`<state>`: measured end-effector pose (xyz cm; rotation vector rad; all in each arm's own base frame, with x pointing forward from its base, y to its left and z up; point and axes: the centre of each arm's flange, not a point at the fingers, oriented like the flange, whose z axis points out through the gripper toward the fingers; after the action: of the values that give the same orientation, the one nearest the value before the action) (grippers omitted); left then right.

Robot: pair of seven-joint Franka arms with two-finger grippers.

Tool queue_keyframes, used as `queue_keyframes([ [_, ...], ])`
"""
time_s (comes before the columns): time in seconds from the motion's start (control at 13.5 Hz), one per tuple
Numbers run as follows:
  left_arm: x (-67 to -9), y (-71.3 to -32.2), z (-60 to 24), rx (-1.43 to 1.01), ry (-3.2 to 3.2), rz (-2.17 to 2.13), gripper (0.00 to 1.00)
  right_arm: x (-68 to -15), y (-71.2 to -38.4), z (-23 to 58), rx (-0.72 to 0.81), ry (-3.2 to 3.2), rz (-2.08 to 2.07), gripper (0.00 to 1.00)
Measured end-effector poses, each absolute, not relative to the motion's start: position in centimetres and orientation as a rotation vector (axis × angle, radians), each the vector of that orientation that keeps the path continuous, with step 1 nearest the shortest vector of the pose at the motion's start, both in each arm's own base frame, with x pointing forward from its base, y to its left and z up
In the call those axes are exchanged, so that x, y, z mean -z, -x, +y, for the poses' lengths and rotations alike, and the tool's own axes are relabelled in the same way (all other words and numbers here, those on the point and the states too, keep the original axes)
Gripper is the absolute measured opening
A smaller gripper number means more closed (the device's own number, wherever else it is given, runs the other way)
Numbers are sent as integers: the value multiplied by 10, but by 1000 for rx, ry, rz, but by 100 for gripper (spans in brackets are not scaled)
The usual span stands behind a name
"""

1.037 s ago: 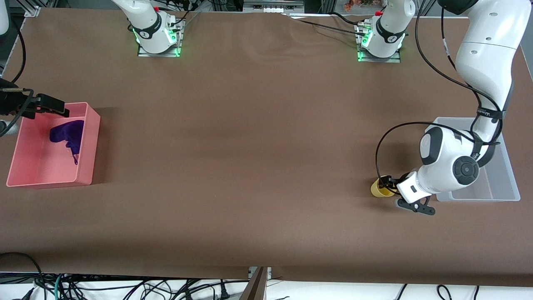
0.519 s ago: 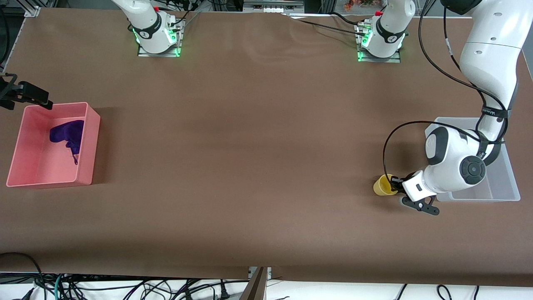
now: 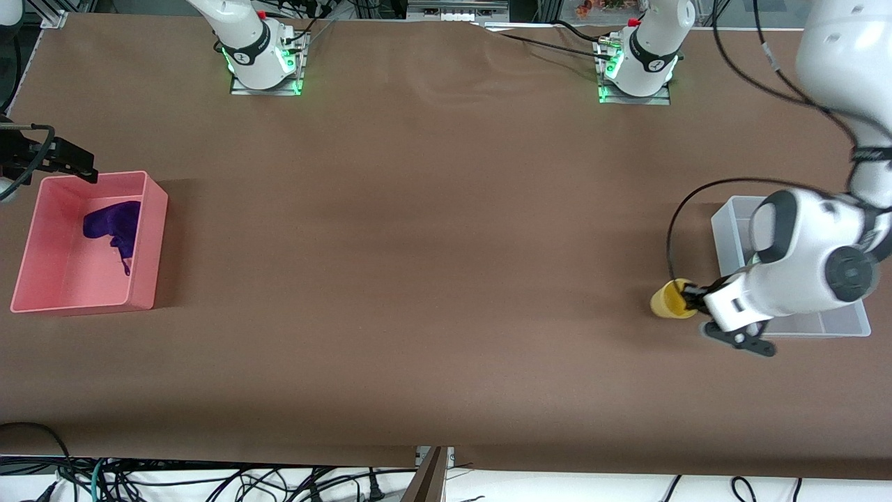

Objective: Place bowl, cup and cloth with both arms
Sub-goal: 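Lift the cup and lower it into the green bowl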

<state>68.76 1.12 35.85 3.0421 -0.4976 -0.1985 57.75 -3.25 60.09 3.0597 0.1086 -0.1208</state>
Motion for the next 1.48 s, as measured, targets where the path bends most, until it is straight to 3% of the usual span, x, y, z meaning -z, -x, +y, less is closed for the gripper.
queue_keyframes([
  [0.22, -390, -661, 105, 305, -2998, -640, 4, -600, -578, -33, 124, -3060, 107, 100],
  [0.44, -362, -622, 228, 361, -2944, -738, 4, -596, -579, -34, 133, -3060, 107, 100],
  [0.59, -331, -603, 266, 343, -2957, -749, 4, -595, -580, -34, 136, -3060, 107, 100],
  [0.89, -271, -587, 270, 224, -2995, -770, 4, -596, -580, -34, 135, -3060, 106, 100],
  [1.48, -264, -598, 267, 76, -3039, -798, 4, -596, -580, -34, 134, -3060, 106, 100],
])
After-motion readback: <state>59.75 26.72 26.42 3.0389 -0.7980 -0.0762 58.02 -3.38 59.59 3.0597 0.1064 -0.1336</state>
